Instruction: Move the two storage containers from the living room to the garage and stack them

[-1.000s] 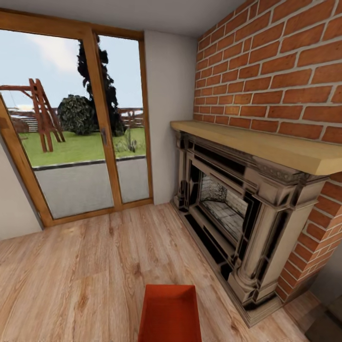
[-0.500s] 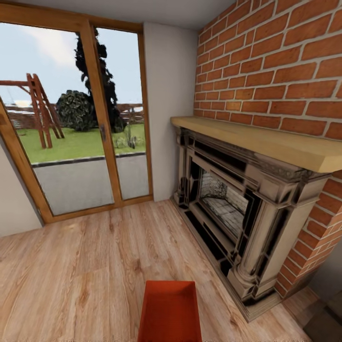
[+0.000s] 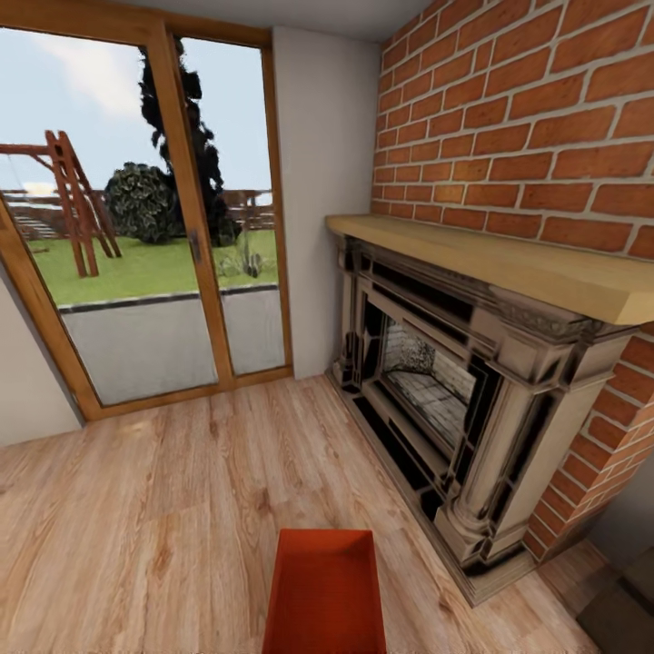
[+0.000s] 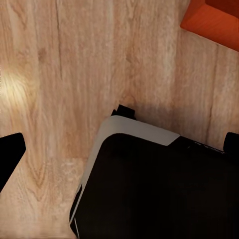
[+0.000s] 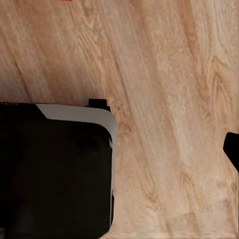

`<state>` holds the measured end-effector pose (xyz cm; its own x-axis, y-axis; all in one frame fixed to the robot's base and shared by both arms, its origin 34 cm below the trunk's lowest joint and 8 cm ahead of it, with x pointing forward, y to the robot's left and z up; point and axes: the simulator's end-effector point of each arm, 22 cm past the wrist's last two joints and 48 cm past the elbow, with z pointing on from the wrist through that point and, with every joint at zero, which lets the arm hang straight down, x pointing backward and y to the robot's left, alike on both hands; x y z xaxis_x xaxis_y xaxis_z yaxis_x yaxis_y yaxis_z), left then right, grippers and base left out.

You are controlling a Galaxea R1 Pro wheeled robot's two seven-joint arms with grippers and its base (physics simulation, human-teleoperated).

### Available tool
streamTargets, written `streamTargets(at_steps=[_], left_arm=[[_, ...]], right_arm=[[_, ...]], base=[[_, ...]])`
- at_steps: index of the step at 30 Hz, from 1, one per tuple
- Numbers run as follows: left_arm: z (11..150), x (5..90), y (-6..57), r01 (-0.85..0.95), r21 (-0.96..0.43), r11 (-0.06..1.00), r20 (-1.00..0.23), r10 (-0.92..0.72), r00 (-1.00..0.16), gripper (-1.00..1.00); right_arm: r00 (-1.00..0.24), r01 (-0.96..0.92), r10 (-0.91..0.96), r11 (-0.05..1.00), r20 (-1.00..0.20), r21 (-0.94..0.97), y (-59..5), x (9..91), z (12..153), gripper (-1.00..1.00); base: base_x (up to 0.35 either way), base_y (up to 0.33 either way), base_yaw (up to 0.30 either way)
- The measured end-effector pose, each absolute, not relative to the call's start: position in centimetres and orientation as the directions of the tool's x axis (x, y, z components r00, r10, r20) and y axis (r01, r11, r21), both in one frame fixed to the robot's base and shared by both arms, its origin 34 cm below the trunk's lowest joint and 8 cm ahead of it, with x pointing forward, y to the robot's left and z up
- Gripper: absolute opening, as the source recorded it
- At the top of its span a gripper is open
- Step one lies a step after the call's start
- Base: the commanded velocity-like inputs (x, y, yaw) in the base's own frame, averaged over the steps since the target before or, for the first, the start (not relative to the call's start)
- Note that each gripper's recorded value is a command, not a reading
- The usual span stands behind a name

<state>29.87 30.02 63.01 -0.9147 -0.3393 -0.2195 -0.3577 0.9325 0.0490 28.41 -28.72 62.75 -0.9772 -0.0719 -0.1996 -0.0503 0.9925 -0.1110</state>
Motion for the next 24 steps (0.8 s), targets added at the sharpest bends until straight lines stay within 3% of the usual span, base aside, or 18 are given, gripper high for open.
streamTargets(at_steps=[24], left_arm=[[62.2, 28.2, 29.5, -0.358, 0.056, 0.932, -0.179, -0.344, -0.922, 1.00]], right_arm=[[-0.987, -0.059, -0.072, 0.994, -0.144, -0.097, -28.8, 25.8, 61.9, 1.00]], base=[[0.000, 0.000, 0.000]])
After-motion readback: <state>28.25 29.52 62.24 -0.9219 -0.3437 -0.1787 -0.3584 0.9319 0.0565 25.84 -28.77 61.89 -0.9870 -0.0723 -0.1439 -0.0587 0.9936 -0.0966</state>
